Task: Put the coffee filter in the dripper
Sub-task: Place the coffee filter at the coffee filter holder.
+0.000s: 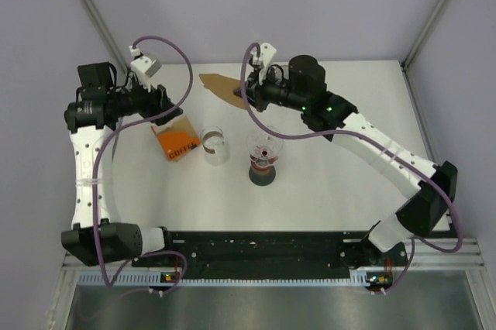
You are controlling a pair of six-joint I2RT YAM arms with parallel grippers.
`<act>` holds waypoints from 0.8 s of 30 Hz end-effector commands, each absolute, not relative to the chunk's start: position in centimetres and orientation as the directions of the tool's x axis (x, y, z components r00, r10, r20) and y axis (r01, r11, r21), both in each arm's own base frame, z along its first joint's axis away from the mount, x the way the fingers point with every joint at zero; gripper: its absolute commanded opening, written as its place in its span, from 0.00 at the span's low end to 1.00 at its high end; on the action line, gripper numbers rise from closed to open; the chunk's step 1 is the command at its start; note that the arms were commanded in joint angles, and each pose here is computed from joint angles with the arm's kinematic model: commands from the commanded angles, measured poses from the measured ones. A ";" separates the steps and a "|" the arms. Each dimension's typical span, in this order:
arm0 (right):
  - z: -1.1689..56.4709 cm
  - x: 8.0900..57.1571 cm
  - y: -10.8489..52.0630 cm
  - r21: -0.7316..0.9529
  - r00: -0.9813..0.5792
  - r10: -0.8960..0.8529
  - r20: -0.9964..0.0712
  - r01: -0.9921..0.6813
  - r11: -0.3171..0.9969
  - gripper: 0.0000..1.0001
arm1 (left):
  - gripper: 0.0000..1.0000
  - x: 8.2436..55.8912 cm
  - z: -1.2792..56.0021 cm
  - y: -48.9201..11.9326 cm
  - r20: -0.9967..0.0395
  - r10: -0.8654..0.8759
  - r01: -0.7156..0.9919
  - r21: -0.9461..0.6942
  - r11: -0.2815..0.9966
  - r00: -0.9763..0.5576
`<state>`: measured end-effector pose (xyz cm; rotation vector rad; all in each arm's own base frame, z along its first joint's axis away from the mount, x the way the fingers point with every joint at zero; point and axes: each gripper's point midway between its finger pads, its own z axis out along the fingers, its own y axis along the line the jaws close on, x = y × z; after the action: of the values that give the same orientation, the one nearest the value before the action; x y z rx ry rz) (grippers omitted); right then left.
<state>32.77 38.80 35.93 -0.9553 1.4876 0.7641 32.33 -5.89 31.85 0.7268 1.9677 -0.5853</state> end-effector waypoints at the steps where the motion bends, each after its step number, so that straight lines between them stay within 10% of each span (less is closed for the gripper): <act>1: 41.2 28.6 36.6 -0.021 0.018 -0.013 -1.000 -0.912 0.409 0.00 | 0.66 29.4 36.2 -9.5 -0.945 0.142 0.740 -0.131 0.660 -0.295; 24: 41.2 16.8 35.2 0.225 -0.221 0.066 -0.973 -0.973 0.059 0.00 | 0.74 22.7 40.9 -17.5 -0.896 -0.114 0.772 -0.429 0.469 -0.429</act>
<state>19.25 35.36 39.47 -0.9873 1.4142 1.2673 22.45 -16.67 39.73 0.6016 1.7756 -1.0263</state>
